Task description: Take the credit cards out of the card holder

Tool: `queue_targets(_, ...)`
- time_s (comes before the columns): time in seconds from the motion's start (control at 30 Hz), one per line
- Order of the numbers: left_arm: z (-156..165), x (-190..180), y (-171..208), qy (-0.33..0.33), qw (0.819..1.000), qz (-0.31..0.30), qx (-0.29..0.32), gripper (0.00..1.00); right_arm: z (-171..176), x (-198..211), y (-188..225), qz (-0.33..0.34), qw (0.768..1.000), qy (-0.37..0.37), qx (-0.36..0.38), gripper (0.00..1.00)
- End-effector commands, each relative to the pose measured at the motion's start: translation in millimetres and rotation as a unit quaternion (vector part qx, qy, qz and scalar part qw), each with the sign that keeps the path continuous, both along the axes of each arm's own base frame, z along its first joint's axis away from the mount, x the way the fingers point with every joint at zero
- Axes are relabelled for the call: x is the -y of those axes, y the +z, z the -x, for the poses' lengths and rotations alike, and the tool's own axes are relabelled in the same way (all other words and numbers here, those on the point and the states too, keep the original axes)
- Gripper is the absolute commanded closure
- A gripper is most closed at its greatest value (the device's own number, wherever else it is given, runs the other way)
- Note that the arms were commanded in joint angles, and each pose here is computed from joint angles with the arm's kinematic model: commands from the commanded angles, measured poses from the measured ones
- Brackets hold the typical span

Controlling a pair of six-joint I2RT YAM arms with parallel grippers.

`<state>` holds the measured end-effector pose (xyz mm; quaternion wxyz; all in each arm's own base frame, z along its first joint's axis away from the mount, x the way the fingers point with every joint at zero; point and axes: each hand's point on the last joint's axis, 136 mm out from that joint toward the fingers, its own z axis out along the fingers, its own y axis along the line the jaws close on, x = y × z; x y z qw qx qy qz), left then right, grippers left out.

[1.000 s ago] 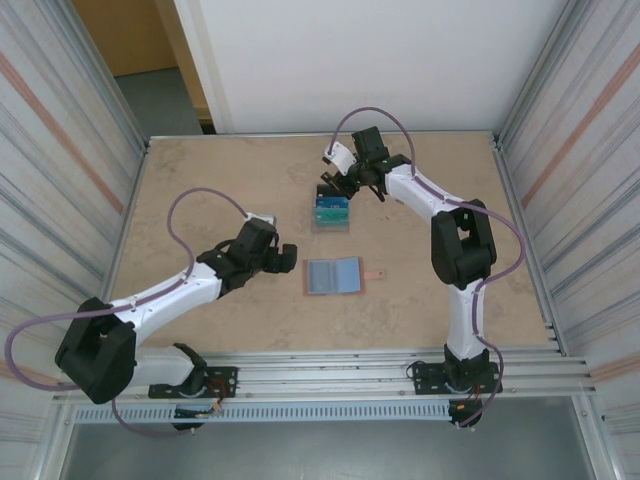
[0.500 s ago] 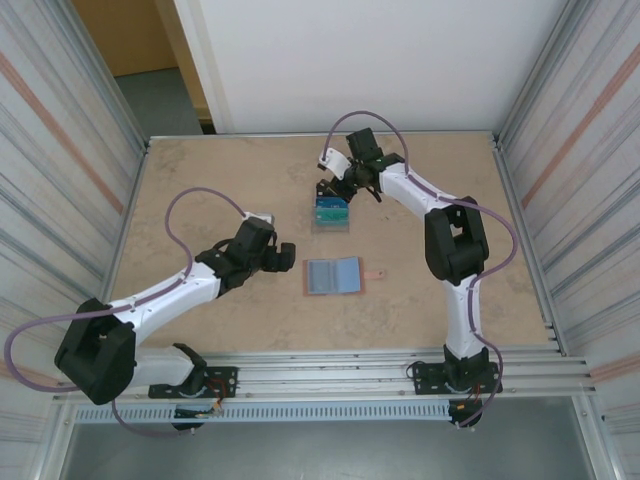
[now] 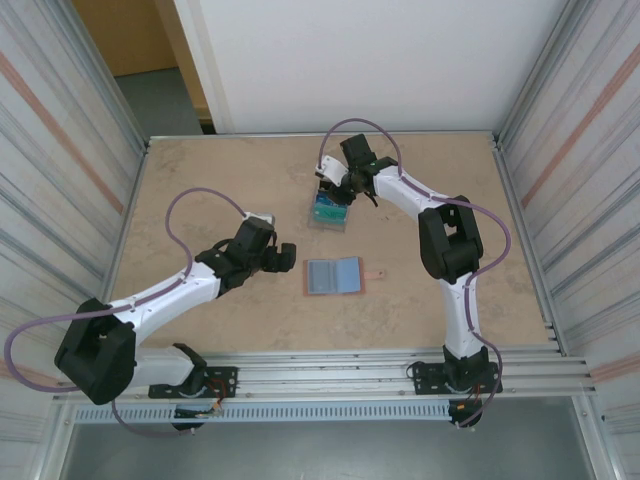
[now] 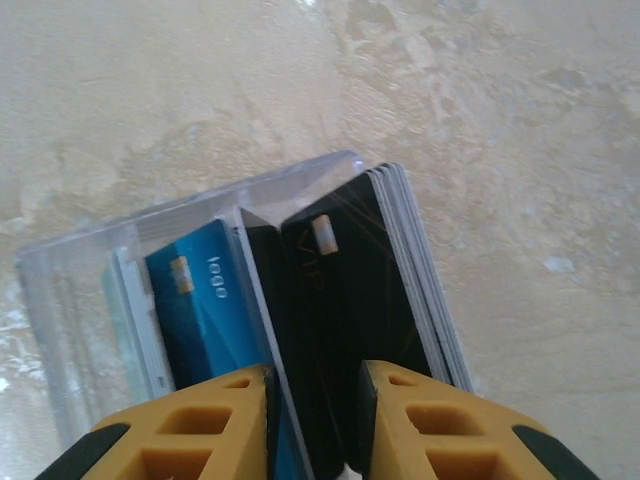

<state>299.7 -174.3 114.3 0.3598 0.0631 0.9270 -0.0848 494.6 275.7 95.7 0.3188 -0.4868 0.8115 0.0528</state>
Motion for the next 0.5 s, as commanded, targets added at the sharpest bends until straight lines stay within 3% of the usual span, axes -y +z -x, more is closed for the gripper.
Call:
queue_targets(0.0, -5, 1, 9, 0.003, 1.000, 0.008, 0.009, 0.01, -20, 7, 16, 0.001, 0.998, -0.046, 0.037, 0.71)
queue_targets(0.47, -5, 1, 14, 0.001, 1.000, 0.015, 0.016, 0.01, -24, 12, 45, -0.032, 0.993, -0.091, 0.071, 0.70)
